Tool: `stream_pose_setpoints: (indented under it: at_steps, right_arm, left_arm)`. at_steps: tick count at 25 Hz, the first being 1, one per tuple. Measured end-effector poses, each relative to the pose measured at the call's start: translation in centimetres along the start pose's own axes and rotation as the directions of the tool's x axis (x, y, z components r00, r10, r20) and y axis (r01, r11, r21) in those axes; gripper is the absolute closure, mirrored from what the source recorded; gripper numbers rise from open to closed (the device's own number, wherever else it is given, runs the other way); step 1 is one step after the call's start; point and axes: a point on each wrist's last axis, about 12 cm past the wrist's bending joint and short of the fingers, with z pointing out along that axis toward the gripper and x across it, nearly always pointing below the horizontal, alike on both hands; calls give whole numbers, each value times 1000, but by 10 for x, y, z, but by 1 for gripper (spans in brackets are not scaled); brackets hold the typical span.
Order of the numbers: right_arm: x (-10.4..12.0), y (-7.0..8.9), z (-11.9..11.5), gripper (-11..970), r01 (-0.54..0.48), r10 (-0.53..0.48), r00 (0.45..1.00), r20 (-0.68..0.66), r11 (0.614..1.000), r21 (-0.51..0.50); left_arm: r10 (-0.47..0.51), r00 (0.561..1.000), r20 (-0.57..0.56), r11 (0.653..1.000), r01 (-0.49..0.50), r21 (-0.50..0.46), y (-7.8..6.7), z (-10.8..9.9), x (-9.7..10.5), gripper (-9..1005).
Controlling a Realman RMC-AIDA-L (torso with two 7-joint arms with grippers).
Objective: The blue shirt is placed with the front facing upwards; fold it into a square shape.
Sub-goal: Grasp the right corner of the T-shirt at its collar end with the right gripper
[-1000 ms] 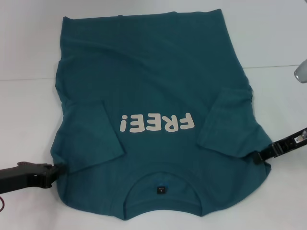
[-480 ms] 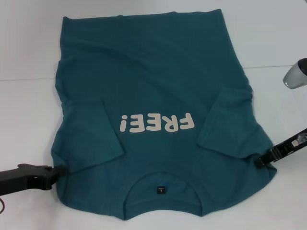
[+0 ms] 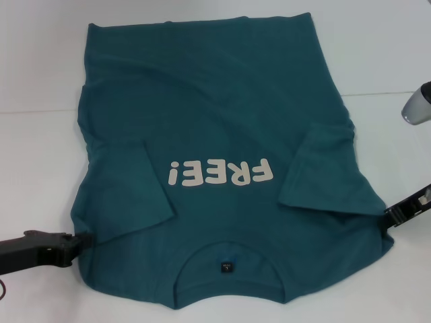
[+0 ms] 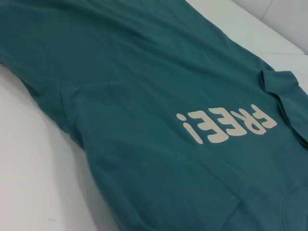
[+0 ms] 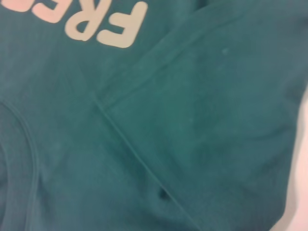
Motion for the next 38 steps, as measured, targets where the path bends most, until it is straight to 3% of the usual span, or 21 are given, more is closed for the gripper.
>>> stream_pose_setpoints:
  at_steps: [3, 8, 17, 29, 38]
  right_arm:
    - [0, 0, -3, 927, -2, 2, 1000, 0, 1000, 6]
    - [-1, 2, -9, 956, 5, -5, 1000, -6, 1000, -7]
    - [-1, 1, -28, 957, -25, 25, 1000, -4, 999, -31]
    - [20, 1, -33, 956, -57, 54, 998, -36, 996, -70]
    - [28, -10, -35, 929, -97, 98, 995, 21, 994, -60]
  left_arm:
    - [0, 1000, 0, 1000, 0, -1, 0, 0, 0, 993]
    - [-1, 1000, 1, 1000, 1, -2, 0, 0, 1, 993]
    - [-8, 1000, 9, 1000, 8, -1, 3, -6, -1, 994]
    - [-37, 999, 24, 997, 35, 71, -1, -23, 4, 994]
    - [-43, 998, 38, 997, 40, 64, -1, -27, 6, 994]
